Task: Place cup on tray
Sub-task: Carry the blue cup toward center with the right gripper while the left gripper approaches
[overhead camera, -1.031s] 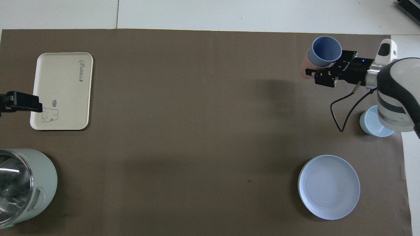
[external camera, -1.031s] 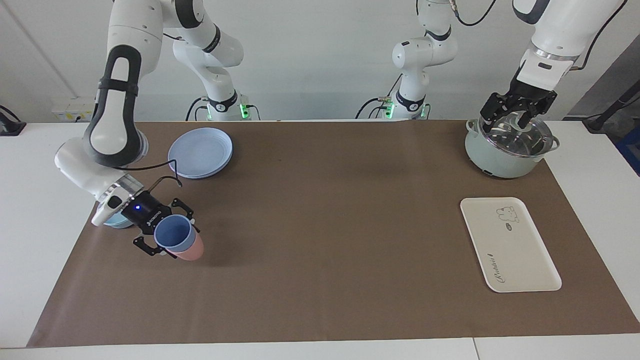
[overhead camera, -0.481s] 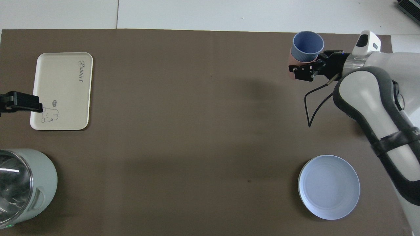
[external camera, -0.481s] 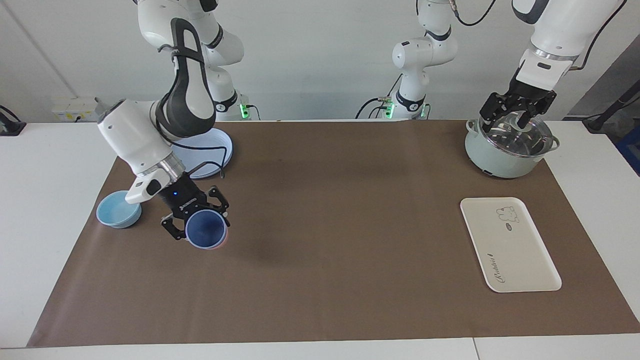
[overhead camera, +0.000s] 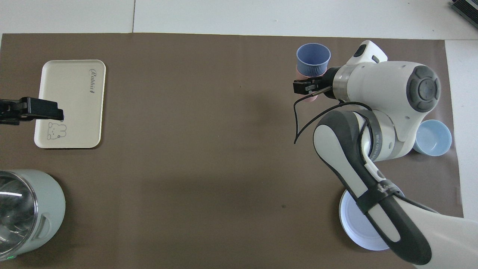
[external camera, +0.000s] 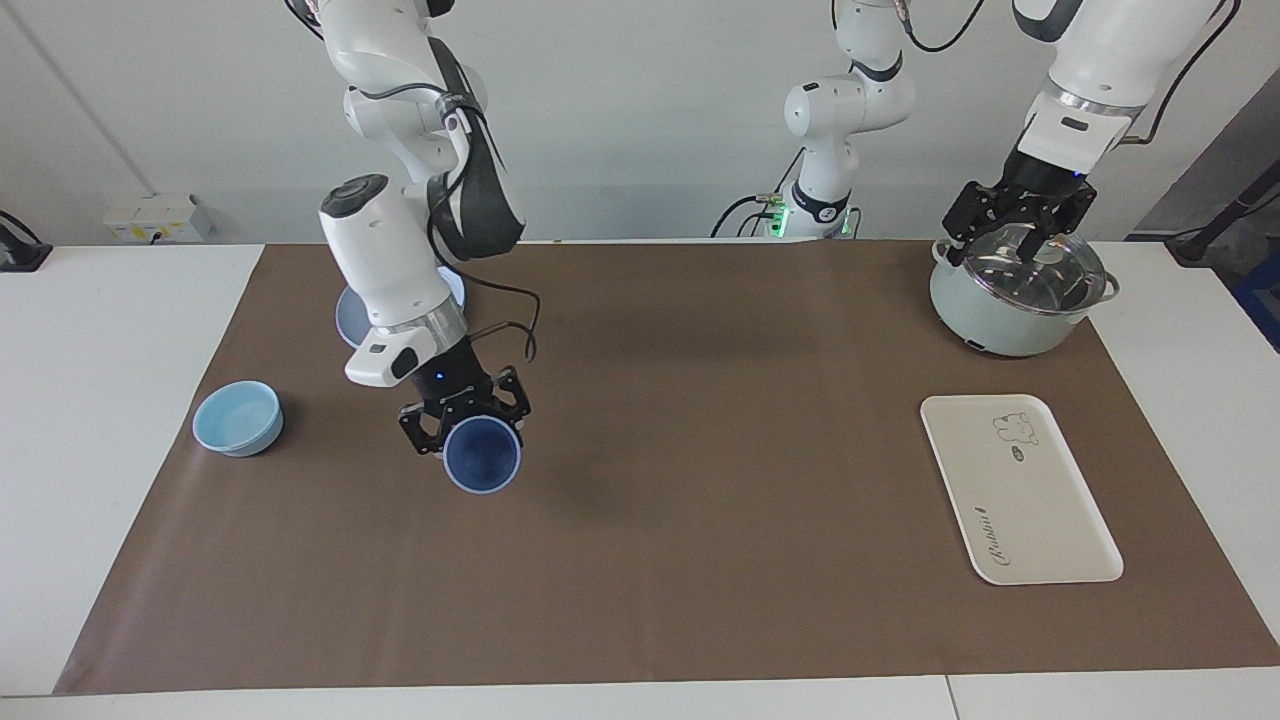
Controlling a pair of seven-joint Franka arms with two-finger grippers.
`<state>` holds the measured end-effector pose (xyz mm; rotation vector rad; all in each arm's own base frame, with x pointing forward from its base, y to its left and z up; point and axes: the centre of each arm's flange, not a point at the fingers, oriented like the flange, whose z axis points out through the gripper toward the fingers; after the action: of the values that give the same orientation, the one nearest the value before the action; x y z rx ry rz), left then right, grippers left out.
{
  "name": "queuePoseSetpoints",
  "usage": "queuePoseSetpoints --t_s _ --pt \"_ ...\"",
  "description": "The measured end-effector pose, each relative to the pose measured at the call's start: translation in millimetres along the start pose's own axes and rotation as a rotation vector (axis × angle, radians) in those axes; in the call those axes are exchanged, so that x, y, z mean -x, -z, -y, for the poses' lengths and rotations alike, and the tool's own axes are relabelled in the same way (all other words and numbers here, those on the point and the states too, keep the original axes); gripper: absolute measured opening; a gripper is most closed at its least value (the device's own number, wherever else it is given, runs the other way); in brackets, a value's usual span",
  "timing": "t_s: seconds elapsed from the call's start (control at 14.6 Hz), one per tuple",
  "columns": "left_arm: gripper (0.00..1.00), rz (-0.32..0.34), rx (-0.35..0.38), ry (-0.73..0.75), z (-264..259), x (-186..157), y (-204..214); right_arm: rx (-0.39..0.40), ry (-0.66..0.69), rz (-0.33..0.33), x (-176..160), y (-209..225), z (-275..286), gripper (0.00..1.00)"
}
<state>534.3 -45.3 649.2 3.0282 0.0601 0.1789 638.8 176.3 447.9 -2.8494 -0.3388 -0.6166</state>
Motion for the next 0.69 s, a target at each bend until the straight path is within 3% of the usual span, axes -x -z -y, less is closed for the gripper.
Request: queuePoseSetpoints --t_s 0.34,0.69 --pt "0.93 -0.026 0.097 0.121 -44 -20 -24 -0.016 -0.042 -0.029 19 -16 63 0.82" --pt "0.91 -0.020 0.191 0.317 -135 -81 -68 0.065 -0.052 -0.028 36 -13 110 0.82"
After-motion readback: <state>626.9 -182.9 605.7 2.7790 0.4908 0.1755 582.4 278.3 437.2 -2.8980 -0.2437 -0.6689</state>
